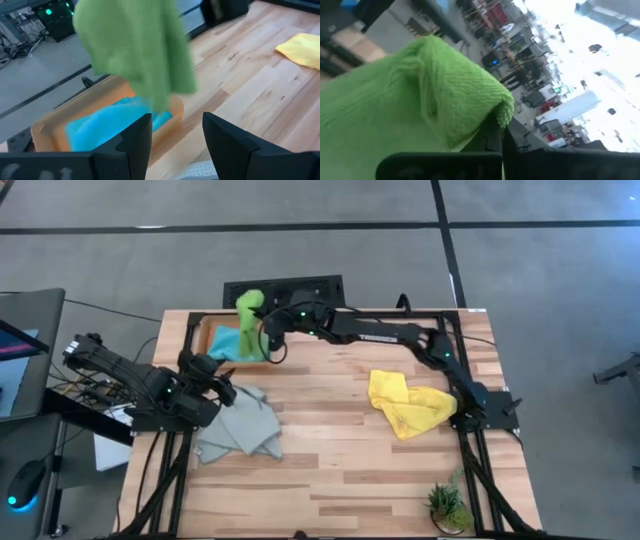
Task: Fold microfiber towels
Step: Put the green microfiber cloth into the orange bin
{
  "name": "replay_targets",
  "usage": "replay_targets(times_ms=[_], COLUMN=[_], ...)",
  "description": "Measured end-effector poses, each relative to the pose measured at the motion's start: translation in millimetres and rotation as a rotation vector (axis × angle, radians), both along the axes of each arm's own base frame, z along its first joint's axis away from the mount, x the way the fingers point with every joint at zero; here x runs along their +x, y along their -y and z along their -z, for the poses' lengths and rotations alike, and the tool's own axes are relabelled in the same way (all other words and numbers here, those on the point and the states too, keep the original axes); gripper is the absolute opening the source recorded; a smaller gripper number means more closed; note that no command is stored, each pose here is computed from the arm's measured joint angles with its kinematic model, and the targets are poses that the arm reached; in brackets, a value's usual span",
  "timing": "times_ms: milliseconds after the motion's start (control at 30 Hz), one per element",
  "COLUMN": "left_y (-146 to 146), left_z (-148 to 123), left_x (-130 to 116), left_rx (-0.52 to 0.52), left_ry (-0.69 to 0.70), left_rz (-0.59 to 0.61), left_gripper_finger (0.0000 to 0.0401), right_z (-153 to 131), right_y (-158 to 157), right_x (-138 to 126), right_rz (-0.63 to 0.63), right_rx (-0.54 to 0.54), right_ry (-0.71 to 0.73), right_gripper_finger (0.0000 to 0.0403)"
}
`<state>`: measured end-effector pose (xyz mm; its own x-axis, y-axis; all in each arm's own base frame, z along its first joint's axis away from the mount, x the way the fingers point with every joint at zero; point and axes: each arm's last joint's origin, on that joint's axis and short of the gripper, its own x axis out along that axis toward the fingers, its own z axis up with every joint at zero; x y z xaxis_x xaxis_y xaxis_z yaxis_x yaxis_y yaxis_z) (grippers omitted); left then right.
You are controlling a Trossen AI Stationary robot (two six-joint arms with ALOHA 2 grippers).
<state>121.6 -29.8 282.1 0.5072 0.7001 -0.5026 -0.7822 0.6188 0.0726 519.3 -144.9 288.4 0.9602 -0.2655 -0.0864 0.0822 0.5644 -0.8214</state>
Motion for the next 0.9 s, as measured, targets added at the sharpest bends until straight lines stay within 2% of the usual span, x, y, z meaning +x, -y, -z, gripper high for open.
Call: replay_targets(times_ms=[300, 400, 733, 900], left_y=[-2, -1, -3, -3], left_z=[0, 0, 1, 1], left_x=[-4, -4, -6, -6], left_rx=[-0.002, -0.006, 0.001, 0.002], left_ry=[-0.021, -0.024, -0.037, -0.038], left_rz=[0.000, 0.001, -0.009, -0.010], left_gripper_finger=[0.0169, 0.0169, 0.0169, 0.0169], right_z=[25, 35, 38, 52], right_y=[21, 27, 41, 50], right_x=[45, 46, 42, 43], right_rz=[0.014, -0.002, -0.050, -0.046], right_rx=[-0.009, -0.028, 0.125, 0.126], right_ry=[0.112, 0.199, 0.219, 0.241], right_gripper_finger=[0.0006, 0.0006, 0.0009, 0.0011])
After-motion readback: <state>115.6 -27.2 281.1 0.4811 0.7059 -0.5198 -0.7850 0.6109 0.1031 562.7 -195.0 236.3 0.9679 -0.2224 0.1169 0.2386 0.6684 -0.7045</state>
